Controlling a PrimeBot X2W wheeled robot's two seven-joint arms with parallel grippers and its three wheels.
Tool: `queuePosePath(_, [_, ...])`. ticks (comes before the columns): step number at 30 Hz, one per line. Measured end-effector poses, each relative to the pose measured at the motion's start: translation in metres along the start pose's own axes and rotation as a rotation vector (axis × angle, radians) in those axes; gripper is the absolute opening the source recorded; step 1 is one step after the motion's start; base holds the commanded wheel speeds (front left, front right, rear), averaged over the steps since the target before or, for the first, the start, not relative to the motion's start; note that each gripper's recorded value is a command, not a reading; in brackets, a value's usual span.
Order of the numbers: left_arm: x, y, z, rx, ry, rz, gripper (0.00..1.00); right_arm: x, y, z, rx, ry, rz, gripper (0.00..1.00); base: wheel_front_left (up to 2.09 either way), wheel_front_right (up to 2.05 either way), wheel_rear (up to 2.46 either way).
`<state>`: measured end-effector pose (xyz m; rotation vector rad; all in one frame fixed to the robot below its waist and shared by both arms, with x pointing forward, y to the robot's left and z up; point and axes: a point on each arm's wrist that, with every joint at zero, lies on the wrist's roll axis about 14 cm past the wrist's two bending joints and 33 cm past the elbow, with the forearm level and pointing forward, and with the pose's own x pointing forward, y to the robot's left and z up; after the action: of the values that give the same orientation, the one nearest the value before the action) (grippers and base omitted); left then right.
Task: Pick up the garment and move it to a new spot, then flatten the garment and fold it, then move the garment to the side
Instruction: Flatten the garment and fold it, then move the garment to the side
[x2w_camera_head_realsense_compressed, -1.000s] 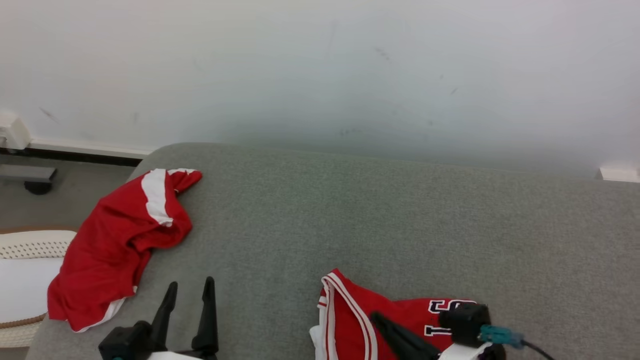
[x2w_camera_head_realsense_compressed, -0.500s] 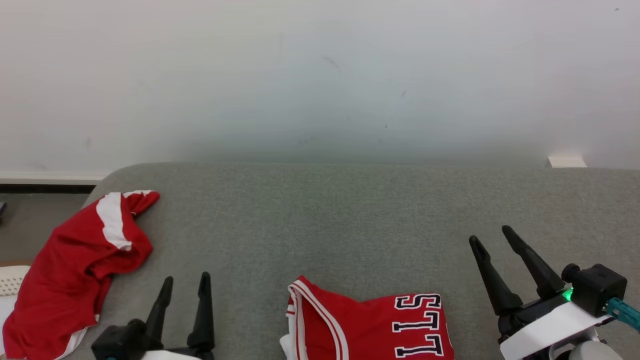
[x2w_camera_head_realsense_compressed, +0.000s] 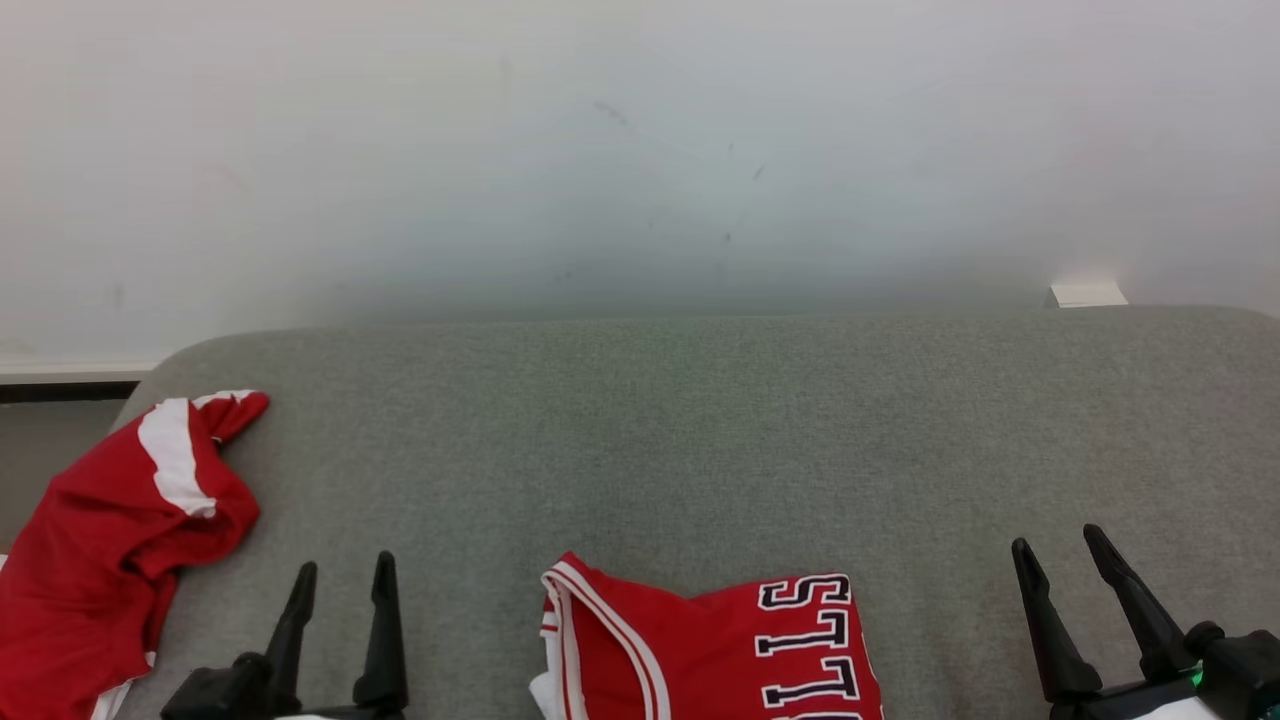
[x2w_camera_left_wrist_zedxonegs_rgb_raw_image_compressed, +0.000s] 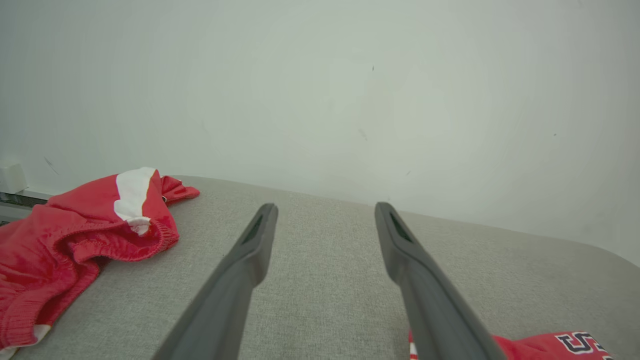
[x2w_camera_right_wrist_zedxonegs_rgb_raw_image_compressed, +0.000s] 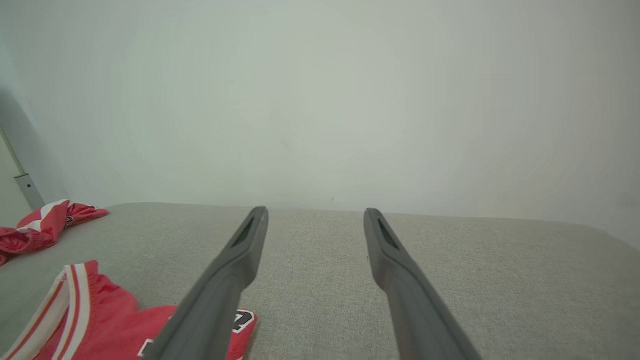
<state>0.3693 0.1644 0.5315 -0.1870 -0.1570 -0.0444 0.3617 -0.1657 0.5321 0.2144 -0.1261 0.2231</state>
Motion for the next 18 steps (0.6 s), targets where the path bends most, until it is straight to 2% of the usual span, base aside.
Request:
queuePosePath(14, [-0.001, -0.002, -0.007, 0.0, 0.02, -0.007, 1.0, 0.002, -0.003, -0.011, 0.003, 0.024, -0.025, 1.0, 0.0, 0.0, 0.0])
queuePosePath(18, [-0.003, 0.0, -0.007, 0.0, 0.022, -0.005, 1.0, 0.0, 0.004, -0.035, 0.032, 0.114, -0.013, 1.0, 0.0, 0.0, 0.0])
